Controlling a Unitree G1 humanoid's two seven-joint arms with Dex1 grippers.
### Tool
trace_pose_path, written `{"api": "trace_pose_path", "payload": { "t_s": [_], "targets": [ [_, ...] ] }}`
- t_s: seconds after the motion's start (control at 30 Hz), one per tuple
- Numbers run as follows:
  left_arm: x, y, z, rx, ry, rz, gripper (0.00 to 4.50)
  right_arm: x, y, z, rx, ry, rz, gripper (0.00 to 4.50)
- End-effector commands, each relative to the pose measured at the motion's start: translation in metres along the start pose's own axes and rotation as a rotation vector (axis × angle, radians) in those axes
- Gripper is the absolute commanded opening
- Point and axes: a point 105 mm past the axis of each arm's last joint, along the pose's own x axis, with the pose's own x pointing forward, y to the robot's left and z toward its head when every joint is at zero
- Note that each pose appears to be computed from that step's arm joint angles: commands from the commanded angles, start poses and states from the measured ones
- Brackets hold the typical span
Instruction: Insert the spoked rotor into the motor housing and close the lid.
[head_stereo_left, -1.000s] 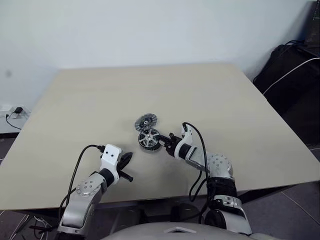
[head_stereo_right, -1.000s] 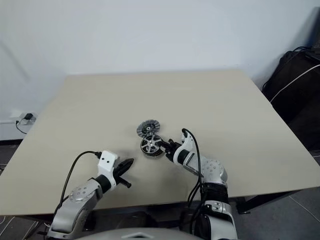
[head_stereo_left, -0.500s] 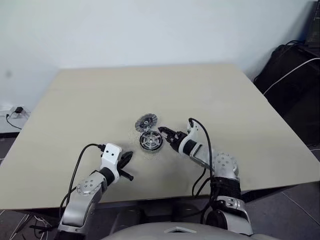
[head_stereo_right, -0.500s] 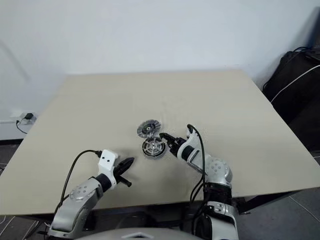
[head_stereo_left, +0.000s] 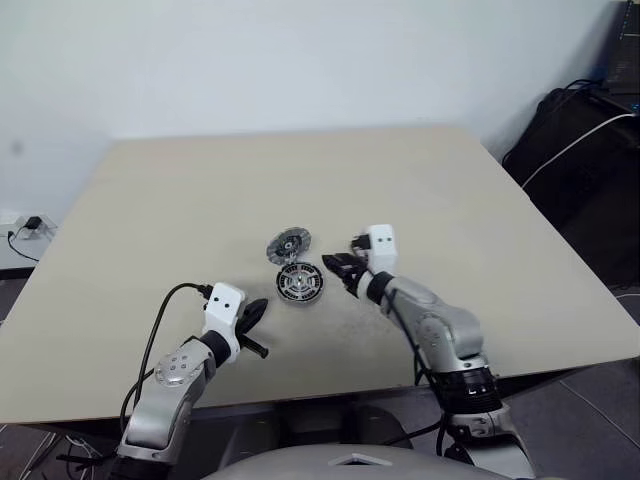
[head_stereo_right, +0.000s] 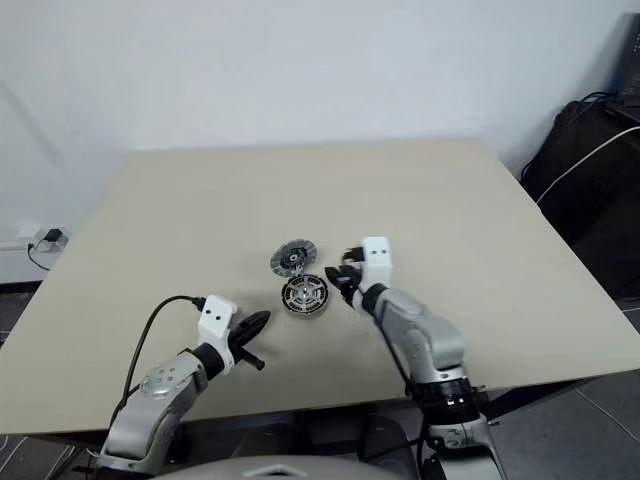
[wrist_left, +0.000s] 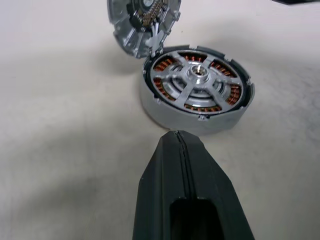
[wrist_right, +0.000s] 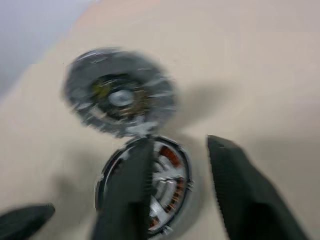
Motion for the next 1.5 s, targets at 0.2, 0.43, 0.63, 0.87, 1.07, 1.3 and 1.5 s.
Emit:
{"api": "trace_pose_path", "payload": {
  "t_s": [0.2, 0.43, 0.63, 0.87, 1.07, 1.3, 1.5],
  "targets": [
    [0.002, -0.003, 0.011, 0.017, -0.044, -0.018, 0.00, 0.024, 0.018, 0.007, -0.309, -0.023, 0.017, 0.03],
    [0.001, -0.003, 0.010, 0.010, -0.045, -0.006, 0.00, 0.034, 0.019, -0.011, -0.309, 0.055, 0.053, 0.03],
    [0.000, -0.002, 0.008, 0.002, -0.044, 0.007, 0.00, 0.036, 0.018, -0.036, -0.303, 0.175, 0.082, 0.03],
    [0.000, -0.001, 0.007, -0.003, -0.044, 0.016, 0.00, 0.034, 0.017, -0.012, -0.342, 0.113, 0.097, 0.03],
    [0.001, -0.002, 0.007, -0.006, -0.045, 0.016, 0.00, 0.013, 0.035, 0.005, -0.595, 0.162, 0.348, 0.03],
    [0.002, -0.004, 0.007, -0.012, -0.049, 0.015, 0.00, -0.008, 0.029, -0.010, -0.920, 0.400, 0.503, 2.19],
    [0.003, -0.005, 0.007, -0.020, -0.056, 0.021, 0.00, -0.006, 0.024, -0.016, -1.092, 0.517, 0.553, 2.19]
  ]
}}
